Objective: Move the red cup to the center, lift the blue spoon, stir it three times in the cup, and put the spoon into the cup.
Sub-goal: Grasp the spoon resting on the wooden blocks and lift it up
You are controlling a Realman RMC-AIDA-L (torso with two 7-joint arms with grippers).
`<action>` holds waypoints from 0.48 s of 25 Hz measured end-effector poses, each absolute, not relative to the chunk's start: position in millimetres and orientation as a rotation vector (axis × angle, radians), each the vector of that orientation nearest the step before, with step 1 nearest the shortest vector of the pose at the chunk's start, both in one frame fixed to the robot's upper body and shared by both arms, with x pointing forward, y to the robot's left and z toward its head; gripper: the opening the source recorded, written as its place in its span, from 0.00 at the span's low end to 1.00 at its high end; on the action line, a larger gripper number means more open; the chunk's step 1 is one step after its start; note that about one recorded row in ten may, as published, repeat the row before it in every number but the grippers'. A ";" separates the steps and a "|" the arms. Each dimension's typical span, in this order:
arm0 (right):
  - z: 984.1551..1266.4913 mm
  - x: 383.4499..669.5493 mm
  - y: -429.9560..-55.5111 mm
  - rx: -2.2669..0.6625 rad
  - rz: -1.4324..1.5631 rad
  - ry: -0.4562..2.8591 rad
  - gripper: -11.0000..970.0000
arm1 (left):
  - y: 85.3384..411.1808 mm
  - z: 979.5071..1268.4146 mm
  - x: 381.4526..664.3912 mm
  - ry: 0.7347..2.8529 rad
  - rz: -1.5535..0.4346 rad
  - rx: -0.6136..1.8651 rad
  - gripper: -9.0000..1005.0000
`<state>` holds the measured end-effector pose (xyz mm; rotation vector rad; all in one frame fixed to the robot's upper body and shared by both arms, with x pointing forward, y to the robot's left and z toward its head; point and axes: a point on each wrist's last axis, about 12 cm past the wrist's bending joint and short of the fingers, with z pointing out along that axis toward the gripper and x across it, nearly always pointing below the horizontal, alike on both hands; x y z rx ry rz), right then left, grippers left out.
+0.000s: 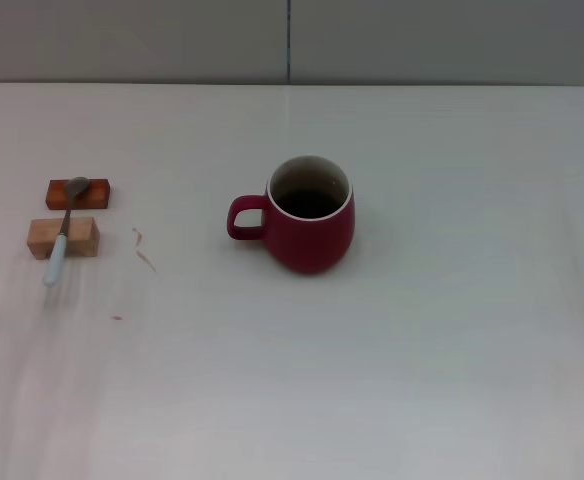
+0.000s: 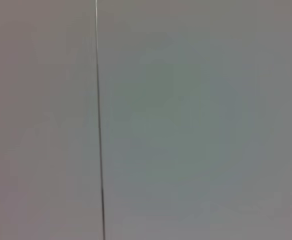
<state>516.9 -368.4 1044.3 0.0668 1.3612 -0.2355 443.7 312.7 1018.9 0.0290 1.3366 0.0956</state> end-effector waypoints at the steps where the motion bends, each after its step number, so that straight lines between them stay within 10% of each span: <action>1: 1045.0 519.4 -368.1 0.061 -0.236 1.365 0.58 | 309.9 1017.4 439.6 1.344 0.114 0.028 0.74; 12: 1047.8 535.0 -364.4 -0.002 -0.274 1.398 0.58 | 282.7 999.7 396.6 1.514 0.038 -0.086 0.74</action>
